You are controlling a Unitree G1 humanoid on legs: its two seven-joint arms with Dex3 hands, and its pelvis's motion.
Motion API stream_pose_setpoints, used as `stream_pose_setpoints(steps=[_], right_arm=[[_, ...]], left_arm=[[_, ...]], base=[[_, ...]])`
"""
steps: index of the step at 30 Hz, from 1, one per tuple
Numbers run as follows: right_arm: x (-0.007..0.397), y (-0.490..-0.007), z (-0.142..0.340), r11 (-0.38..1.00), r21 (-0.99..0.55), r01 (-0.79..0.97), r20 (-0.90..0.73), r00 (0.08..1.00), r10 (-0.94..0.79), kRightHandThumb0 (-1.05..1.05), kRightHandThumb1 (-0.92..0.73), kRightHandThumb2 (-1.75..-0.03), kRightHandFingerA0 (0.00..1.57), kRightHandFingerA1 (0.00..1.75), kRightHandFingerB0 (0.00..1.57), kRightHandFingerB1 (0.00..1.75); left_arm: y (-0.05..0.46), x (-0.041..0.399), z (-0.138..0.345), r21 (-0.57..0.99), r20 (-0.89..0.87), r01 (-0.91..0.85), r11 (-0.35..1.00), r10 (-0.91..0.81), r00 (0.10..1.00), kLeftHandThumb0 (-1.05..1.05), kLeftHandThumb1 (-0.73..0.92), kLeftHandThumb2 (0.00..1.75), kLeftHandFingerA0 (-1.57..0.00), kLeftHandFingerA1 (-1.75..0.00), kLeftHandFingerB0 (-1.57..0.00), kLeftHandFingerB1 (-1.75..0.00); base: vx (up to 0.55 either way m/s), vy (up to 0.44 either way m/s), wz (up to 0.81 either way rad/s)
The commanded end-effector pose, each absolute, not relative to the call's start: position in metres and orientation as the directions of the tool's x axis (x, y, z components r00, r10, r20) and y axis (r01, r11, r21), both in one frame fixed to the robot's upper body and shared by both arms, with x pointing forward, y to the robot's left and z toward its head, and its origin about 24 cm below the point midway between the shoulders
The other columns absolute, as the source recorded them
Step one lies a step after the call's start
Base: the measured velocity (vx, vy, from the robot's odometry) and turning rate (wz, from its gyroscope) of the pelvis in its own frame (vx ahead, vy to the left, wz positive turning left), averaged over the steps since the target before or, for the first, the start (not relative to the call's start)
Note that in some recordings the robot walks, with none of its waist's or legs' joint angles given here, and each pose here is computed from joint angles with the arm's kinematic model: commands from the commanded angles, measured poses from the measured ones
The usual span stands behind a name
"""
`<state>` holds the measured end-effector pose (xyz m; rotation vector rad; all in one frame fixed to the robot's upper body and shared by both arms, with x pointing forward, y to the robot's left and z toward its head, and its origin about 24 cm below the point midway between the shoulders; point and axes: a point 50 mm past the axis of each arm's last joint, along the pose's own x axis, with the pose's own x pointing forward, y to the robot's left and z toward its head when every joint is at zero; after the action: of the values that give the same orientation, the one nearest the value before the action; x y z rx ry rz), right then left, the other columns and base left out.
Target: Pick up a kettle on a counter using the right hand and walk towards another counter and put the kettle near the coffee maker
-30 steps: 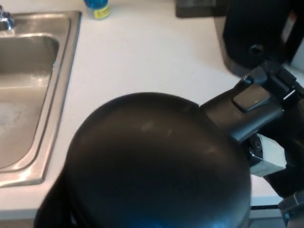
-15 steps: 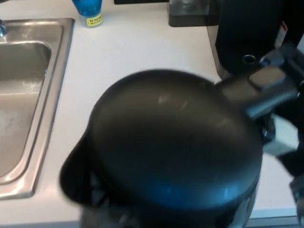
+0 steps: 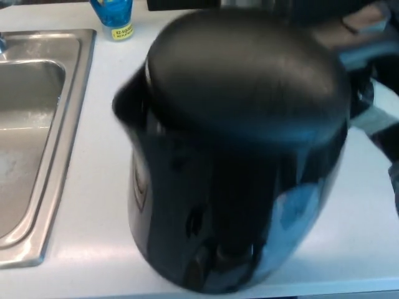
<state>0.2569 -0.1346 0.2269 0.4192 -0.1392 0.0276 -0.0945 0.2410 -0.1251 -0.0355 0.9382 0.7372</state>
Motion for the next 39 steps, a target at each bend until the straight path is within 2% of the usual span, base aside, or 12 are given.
stream_pose_setpoints(steps=[1,3,9,10,16,17,21,22,29,30,34,39], right_arm=[[0.288,-0.147,0.231,0.933,0.355,0.055,0.102,0.990,-0.097,-0.22,-0.44,-1.45,1.04,1.75,0.77,1.70],[0.294,-0.149,0.226,0.930,0.357,0.085,0.070,0.991,-0.118,-0.23,-0.45,-1.42,1.04,1.75,0.77,1.69],[0.306,-0.154,0.205,0.931,0.330,0.155,0.001,0.986,-0.164,-0.23,-0.43,-1.42,1.02,1.75,0.72,1.72],[0.310,-0.157,0.196,0.928,0.323,0.185,-0.028,0.982,-0.186,-0.23,-0.40,-1.44,1.01,1.75,0.73,1.69],[0.316,-0.162,0.179,0.927,0.296,0.230,-0.062,0.973,-0.222,-0.21,-0.41,-1.43,1.01,1.75,0.75,1.68],[0.317,-0.163,0.175,0.926,0.290,0.243,-0.068,0.970,-0.233,-0.19,-0.45,-1.38,1.01,1.75,0.73,1.70],[0.321,-0.167,0.165,0.919,0.269,0.288,-0.086,0.957,-0.275,-0.23,-0.45,-1.37,1.03,1.75,0.72,1.71],[0.321,-0.168,0.162,0.917,0.264,0.299,-0.086,0.954,-0.286,-0.24,-0.40,-1.44,1.03,1.75,0.75,1.72],[0.320,-0.166,0.162,0.913,0.269,0.307,-0.061,0.951,-0.302,-0.23,-0.41,-1.41,1.02,1.75,0.76,1.68],[0.320,-0.166,0.162,0.915,0.269,0.301,-0.046,0.953,-0.300,-0.24,-0.37,-1.46,1.03,1.75,0.76,1.68],[0.318,-0.164,0.164,0.915,0.272,0.299,-0.016,0.952,-0.306,-0.25,-0.36,-1.46,1.03,1.75,0.78,1.66],[0.319,-0.160,0.170,0.925,0.252,0.286,0.046,0.951,-0.306,-0.24,-0.37,-1.45,1.05,1.75,0.81,1.65]], left_arm=[[0.246,-0.092,-0.122,0.291,-0.715,-0.583,0.759,0.577,0.394,-0.10,0.33,1.47,-1.07,-1.31,-1.05,-1.14],[0.246,-0.091,-0.123,0.284,-0.716,-0.588,0.757,0.576,0.394,-0.06,0.31,1.50,-1.05,-1.31,-1.04,-1.13],[0.243,-0.090,-0.122,0.285,-0.710,-0.589,0.756,0.579,0.400,-0.13,0.32,1.50,-1.08,-1.29,-1.06,-1.11],[0.245,-0.091,-0.122,0.286,-0.712,-0.583,0.760,0.576,0.402,-0.13,0.32,1.45,-1.11,-1.28,-1.07,-1.11],[0.246,-0.093,-0.121,0.276,-0.712,-0.597,0.753,0.577,0.399,-0.15,0.35,1.41,-1.08,-1.27,-1.05,-1.10],[0.245,-0.093,-0.121,0.281,-0.712,-0.593,0.755,0.578,0.398,-0.07,0.30,1.49,-1.06,-1.27,-1.04,-1.11],[0.245,-0.092,-0.121,0.278,-0.708,-0.586,0.761,0.575,0.410,-0.10,0.33,1.50,-1.09,-1.28,-1.06,-1.13],[0.244,-0.092,-0.121,0.279,-0.708,-0.587,0.760,0.575,0.409,-0.13,0.34,1.46,-1.09,-1.25,-1.05,-1.09],[0.243,-0.093,-0.122,0.266,-0.712,-0.604,0.751,0.576,0.402,-0.08,0.30,1.51,-1.09,-1.28,-1.04,-1.09],[0.243,-0.093,-0.122,0.269,-0.712,-0.601,0.753,0.575,0.402,-0.05,0.28,1.52,-1.09,-1.27,-1.04,-1.08],[0.243,-0.093,-0.122,0.292,-0.709,-0.584,0.757,0.581,0.400,-0.10,0.32,1.47,-1.08,-1.26,-1.05,-1.09],[0.242,-0.091,-0.122,0.285,-0.705,-0.581,0.763,0.577,0.412,-0.08,0.27,1.47,-1.11,-1.27,-1.06,-1.10]], base=[[0.00,0.000,0.00],[0.00,0.000,0.00],[0.00,0.000,0.00],[0.00,0.000,0.00],[0.00,0.000,0.00],[0.00,0.000,0.00],[0.00,0.000,0.00],[0.00,0.000,0.00],[0.00,0.000,0.00],[0.00,0.000,0.00],[0.00,0.000,0.00],[0.00,0.000,0.00]])
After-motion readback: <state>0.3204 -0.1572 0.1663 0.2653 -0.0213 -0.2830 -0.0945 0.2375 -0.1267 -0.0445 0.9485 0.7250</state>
